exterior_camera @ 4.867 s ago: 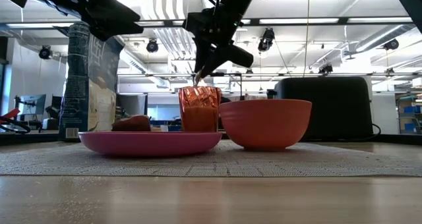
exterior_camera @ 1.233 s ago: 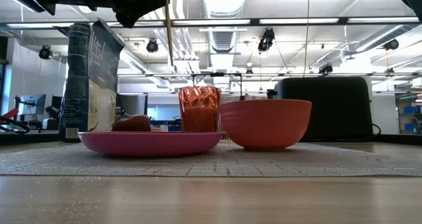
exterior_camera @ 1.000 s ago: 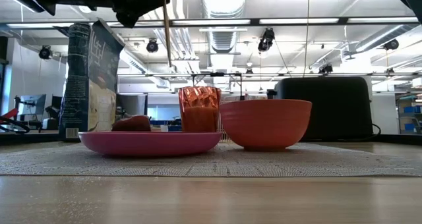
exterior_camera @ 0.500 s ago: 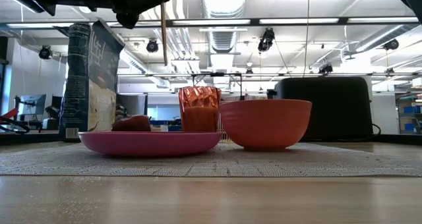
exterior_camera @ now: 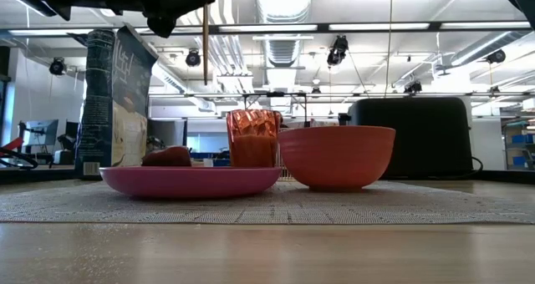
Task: Arrange a breakfast setting
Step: Put the gold spoon to the right of the orange bowl on the table mat
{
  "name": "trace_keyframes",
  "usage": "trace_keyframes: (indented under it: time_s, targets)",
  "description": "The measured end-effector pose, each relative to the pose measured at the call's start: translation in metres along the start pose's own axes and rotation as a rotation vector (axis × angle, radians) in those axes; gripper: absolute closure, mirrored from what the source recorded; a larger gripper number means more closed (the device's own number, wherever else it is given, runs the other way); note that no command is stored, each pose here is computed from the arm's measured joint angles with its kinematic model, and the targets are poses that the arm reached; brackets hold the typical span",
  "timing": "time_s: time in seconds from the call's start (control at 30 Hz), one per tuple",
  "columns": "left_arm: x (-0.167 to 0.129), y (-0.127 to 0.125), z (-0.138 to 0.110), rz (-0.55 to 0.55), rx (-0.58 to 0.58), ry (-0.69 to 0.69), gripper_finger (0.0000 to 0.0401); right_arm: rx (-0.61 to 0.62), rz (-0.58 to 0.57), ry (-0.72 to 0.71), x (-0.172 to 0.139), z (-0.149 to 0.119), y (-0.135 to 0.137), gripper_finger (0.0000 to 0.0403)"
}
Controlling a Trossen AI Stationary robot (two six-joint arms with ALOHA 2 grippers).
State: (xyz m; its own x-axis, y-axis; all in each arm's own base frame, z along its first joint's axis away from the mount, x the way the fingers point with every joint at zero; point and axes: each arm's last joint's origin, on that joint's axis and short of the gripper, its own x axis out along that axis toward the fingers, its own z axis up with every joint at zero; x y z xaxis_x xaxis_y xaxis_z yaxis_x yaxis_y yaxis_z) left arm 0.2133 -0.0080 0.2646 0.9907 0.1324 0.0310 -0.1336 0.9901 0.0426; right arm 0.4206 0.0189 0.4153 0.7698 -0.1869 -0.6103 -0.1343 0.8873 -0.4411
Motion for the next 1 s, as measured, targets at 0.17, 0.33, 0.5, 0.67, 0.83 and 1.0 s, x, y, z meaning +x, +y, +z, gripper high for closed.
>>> trace_keyframes:
  time_s: [0.17,0.33,0.5,0.67,0.83,1.0]
  targets:
    - [0.0,0.0,0.002,0.004,-0.006,-0.02,0.0399,0.203,-0.042,0.017,-0.003,-0.001,-0.001,0.027]
    - [-0.002,0.001,0.011,0.011,0.008,-0.097,0.0399,0.421,-0.07,0.126,-0.005,-0.012,0.001,0.0257]
    - [-0.005,0.002,0.02,0.019,0.014,-0.181,0.0398,0.446,-0.04,0.147,0.005,-0.013,0.014,0.026]
    - [-0.006,0.003,0.026,0.025,0.014,-0.247,0.0398,0.454,-0.038,0.079,0.017,-0.008,0.022,0.0266]
    - [-0.006,0.002,0.028,0.005,-0.003,-0.27,0.0398,0.448,-0.047,0.051,0.023,-0.008,0.022,0.0262]
    - [-0.007,0.002,0.029,-0.012,-0.008,-0.279,0.0398,0.426,-0.058,-0.022,0.024,-0.001,0.02,0.0257]
